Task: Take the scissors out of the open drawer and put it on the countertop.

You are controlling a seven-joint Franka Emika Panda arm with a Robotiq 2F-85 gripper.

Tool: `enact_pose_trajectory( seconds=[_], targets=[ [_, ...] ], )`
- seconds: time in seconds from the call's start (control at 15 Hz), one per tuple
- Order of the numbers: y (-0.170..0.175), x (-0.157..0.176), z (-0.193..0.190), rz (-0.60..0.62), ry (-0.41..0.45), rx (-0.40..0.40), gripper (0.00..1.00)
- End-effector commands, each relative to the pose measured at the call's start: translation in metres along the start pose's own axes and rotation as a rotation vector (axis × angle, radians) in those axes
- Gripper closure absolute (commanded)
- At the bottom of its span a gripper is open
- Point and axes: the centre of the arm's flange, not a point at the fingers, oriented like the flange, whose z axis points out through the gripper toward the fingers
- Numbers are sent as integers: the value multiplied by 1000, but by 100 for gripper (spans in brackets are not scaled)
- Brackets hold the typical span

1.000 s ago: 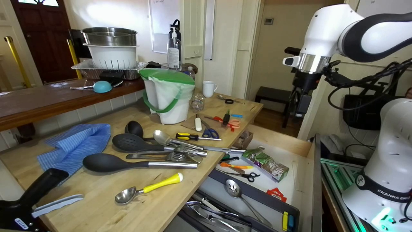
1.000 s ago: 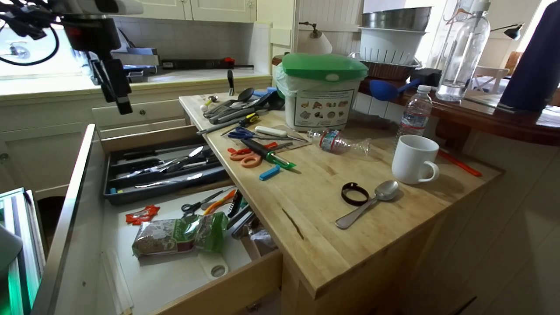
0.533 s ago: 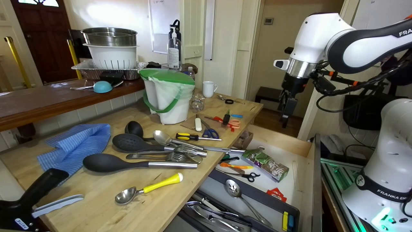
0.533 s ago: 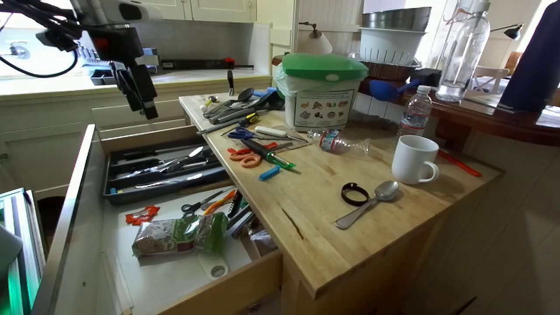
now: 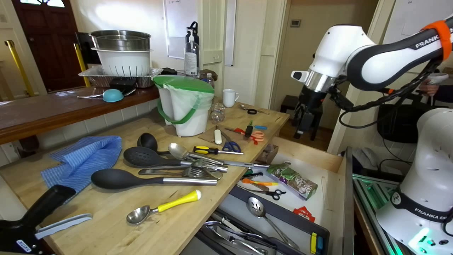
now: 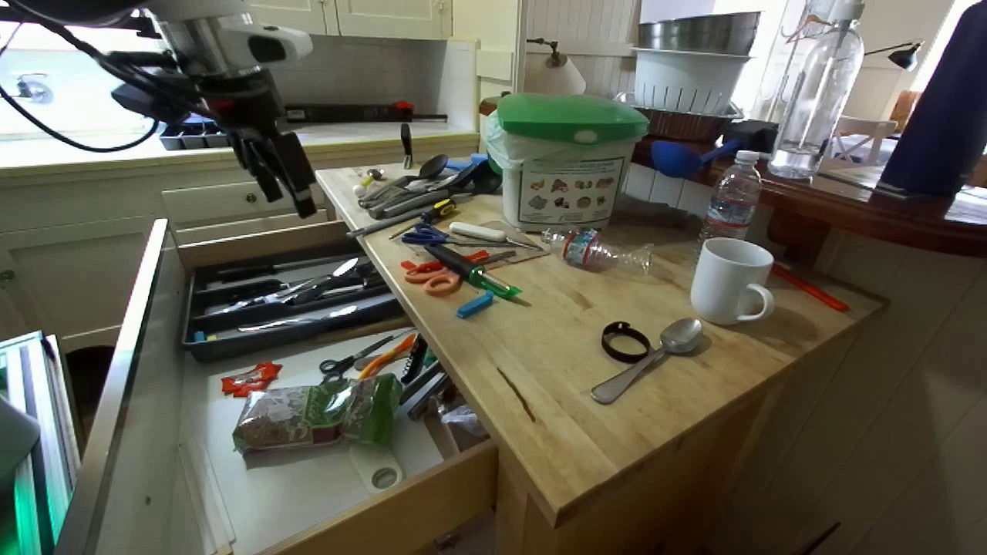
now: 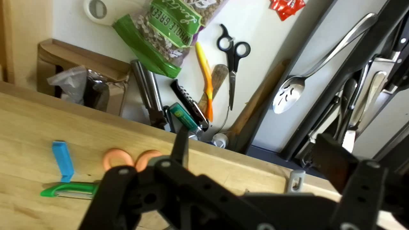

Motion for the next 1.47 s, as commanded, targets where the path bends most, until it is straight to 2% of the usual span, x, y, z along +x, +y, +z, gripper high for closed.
enact_pose_trajectory(
  seconds=[0.0,0.27,0.47,0.53,0.6,0.87,0.93,1.07,1.2,1.4],
  targets=[
    [-9,-6,67,-91,-17,84,0],
    [-38,-8,122,-146,-120,99,0],
    [-64,-22,154,-148,-191,98,0],
    [-70,-26,159,-129,-207,101,0],
    [-51,4,136,-154,-191,96,0],
    [-52,7,140,-157,-198,93,0],
    [-59,1,139,-193,-132,18,0],
    [-60,-4,145,-239,-43,-40,0],
    [-56,-7,156,-223,48,-58,0],
    [-48,-10,174,-161,117,-64,0]
  ],
)
